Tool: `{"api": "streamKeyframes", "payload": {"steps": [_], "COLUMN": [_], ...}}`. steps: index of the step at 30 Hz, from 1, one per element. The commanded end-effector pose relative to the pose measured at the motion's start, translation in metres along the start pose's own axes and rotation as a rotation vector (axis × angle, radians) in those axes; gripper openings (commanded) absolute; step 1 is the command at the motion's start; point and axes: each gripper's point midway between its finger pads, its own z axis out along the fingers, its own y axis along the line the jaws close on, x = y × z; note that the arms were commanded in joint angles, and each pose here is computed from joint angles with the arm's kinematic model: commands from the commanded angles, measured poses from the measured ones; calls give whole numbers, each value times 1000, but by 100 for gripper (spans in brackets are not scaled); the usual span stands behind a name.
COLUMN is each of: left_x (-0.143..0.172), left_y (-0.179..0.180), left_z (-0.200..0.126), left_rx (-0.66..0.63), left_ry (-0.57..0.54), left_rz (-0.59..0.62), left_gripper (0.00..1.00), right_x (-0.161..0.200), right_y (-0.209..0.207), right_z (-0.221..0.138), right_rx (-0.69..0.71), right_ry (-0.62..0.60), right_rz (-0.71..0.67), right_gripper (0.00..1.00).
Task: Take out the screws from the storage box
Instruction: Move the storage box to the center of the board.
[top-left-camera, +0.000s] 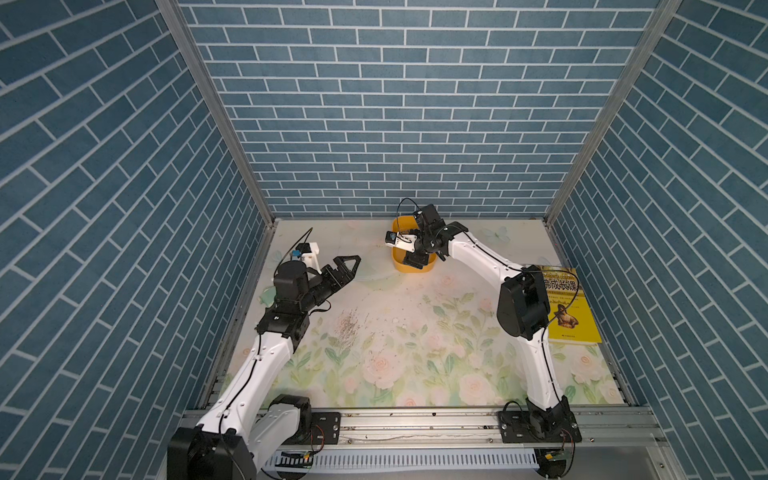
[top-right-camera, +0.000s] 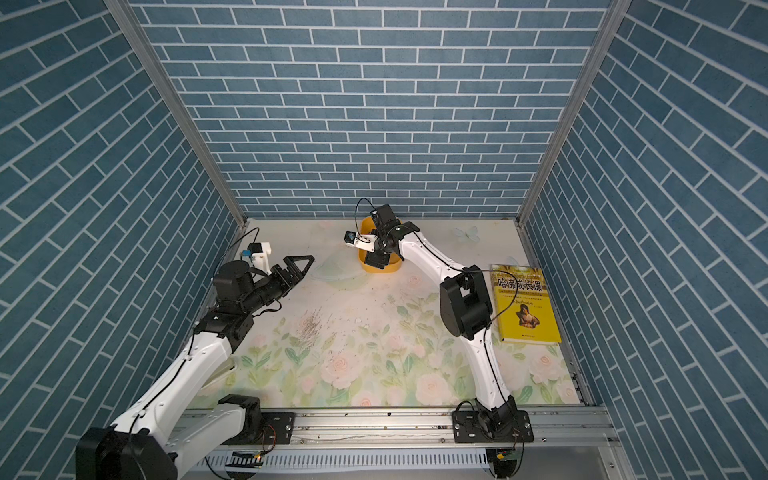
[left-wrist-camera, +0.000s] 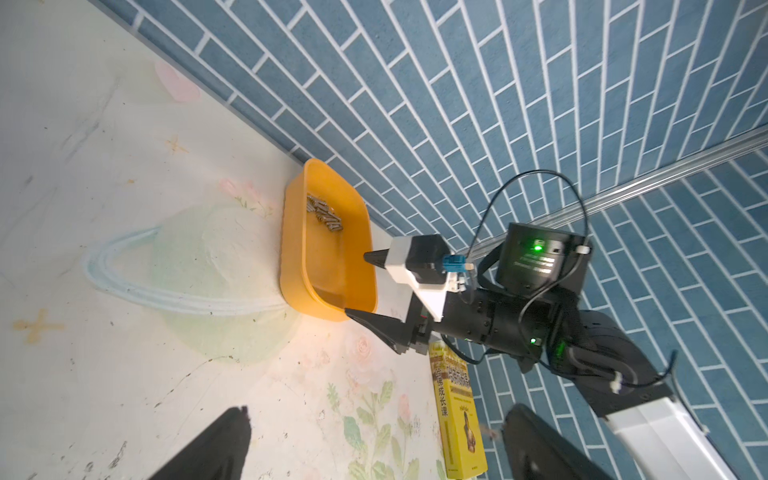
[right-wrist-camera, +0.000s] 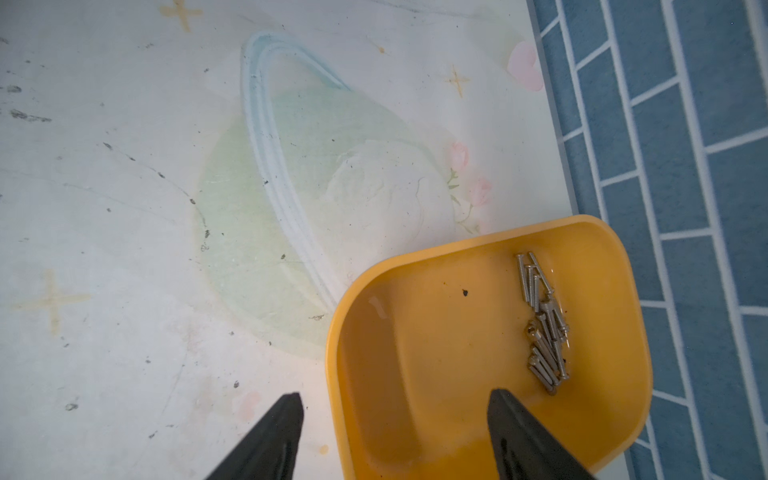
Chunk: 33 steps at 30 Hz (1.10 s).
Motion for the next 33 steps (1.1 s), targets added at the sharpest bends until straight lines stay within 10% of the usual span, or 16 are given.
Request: {"api": "streamKeyframes", "payload": {"steps": [1,9,28,33], "left_x": [-11,-23,-20,-22], "left_y": [-5,-5,7,12], "left_z": [-10,-33,-25,-26], "left_rx": [39,47,-30,-74], "left_ry": [-96,-239,-197,-197], "left_rz": [-1,-8,-19,-7], "left_gripper": [100,100,100,100], "right_x": [15,25,61,58], "right_y": [8,9,19,21], "right_z": [19,34,56,51], "right_rx": [-40,-45,-77,-92], "right_ry": [67,100,225,215], "right_rz": [8,12,-1,-8], "right_gripper": [75,72,39,0]}}
